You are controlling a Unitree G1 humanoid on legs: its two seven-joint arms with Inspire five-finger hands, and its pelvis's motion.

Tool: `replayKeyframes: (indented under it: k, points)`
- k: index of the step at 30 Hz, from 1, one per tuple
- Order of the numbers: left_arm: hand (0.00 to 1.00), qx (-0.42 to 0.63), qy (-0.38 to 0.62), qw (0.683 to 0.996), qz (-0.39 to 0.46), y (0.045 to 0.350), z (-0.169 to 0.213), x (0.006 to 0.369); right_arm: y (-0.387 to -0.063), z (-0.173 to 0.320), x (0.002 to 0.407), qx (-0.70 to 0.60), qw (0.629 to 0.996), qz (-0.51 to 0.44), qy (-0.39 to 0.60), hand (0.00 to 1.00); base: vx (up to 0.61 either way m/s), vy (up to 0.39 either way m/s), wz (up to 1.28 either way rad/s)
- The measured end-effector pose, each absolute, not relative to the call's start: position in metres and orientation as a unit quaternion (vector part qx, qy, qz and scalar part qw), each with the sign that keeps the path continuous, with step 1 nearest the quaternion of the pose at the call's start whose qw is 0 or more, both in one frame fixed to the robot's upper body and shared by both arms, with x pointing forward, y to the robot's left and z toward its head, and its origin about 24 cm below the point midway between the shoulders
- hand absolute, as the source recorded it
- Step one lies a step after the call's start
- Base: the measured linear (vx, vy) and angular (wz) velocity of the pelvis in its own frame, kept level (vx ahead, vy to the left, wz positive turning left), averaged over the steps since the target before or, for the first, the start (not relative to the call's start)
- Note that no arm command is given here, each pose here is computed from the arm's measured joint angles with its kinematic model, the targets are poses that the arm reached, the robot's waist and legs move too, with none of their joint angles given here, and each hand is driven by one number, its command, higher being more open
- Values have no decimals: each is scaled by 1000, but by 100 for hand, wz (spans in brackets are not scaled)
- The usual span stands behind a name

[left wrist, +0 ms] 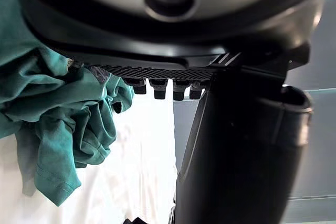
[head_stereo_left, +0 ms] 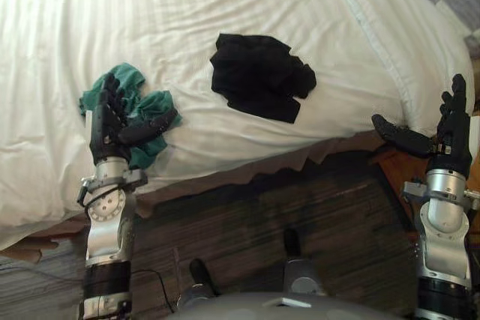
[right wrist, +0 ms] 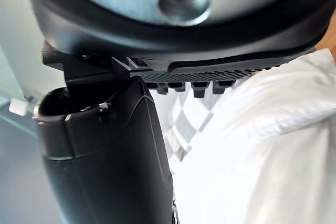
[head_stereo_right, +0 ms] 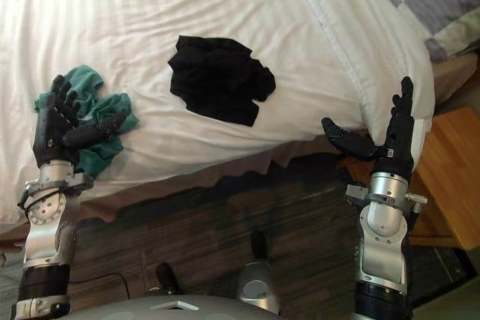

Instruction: Tidy up the quilt and then pick up the clothes from the bed and put them into the laundry hamper

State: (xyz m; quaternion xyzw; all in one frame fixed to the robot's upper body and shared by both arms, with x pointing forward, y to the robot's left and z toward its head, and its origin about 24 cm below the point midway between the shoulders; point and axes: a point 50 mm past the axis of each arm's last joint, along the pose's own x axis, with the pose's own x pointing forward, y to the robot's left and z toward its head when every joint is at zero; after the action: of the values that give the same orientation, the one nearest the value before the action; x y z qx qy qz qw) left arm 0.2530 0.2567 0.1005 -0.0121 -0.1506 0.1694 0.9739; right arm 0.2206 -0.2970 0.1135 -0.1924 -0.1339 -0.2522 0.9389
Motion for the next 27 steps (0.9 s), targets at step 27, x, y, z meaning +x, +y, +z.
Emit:
replayKeyframes:
  k: [27]
  points:
    - [100, 18, -156, 951, 266, 274, 109, 259, -275, 111, 234, -151, 942, -259, -150, 100, 3, -5, 2]
